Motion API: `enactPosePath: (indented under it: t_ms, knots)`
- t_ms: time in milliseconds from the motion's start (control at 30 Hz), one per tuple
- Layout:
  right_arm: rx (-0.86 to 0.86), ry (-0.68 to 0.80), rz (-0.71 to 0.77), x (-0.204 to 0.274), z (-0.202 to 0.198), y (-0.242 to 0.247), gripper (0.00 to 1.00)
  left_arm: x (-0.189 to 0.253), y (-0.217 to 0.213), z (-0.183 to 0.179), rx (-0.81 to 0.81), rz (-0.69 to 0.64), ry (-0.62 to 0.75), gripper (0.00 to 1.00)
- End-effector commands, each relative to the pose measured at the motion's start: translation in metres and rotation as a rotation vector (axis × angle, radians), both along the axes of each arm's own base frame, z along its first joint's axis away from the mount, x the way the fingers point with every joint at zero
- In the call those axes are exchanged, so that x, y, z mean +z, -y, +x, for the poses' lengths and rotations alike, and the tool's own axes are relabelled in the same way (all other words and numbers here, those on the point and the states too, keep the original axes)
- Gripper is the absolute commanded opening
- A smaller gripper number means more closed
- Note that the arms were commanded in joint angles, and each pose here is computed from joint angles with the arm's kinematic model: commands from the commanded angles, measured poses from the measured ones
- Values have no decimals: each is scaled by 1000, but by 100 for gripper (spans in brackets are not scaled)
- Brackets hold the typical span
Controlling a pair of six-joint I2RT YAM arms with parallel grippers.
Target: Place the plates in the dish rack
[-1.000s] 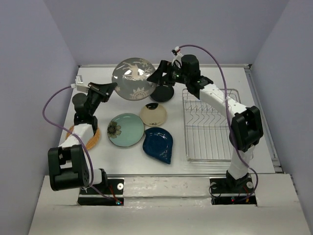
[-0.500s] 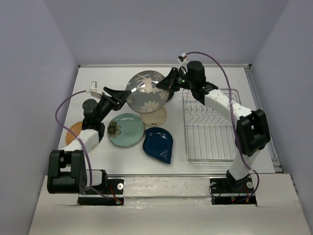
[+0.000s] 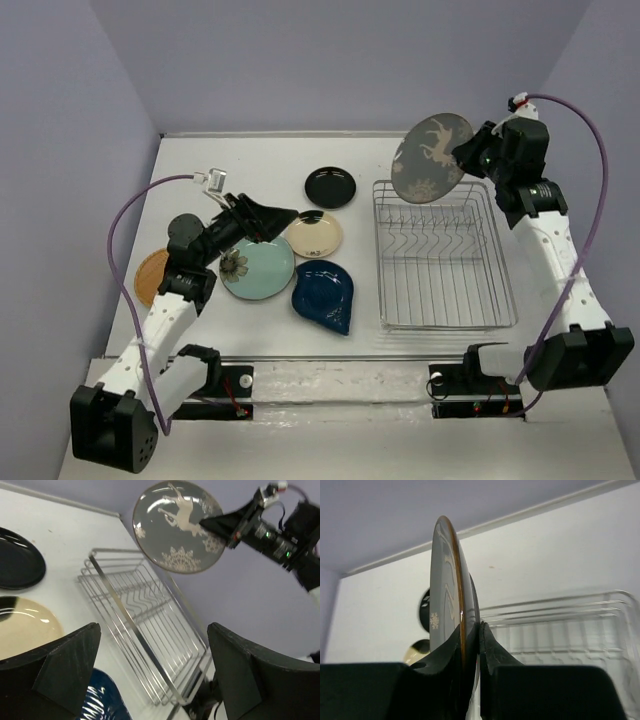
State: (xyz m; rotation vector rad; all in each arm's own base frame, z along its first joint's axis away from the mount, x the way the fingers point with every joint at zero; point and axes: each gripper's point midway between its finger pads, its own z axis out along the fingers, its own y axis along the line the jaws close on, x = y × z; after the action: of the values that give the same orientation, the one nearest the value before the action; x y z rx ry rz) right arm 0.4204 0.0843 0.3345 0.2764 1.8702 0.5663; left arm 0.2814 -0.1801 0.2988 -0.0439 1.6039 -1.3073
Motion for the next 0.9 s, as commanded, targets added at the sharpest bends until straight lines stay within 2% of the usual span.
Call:
enactPosePath:
  t_ms: [0,33,133,233,300,333,567,700,867]
  knots:
    - [-338,19,-341,34,-54,84,7,-17,32,-32,-121,214,48,99]
    - [-379,-1,-401,34,-63,97,7,-9,34,-37,-129,263,114,99]
    - [-525,-11,-518,48,-86,132,7,6,49,-65,-199,324,185,99]
    - [-579,-28,-626,55,-94,149,7,17,59,-91,-236,376,291,99]
    - [-610,-47,-682,56,-97,158,7,12,53,-89,-171,420,310,99]
    - [-604,-63,-760,56,-98,164,7,9,51,-93,-161,428,316,99]
    - [-465,-75,-906,46,-85,158,7,17,45,-101,-130,439,353,99]
    - [-394,-106,-961,30,-81,154,7,19,46,-106,-134,440,364,99]
    - [-333,-145,-956,7,-79,150,7,21,44,-104,-109,441,369,99]
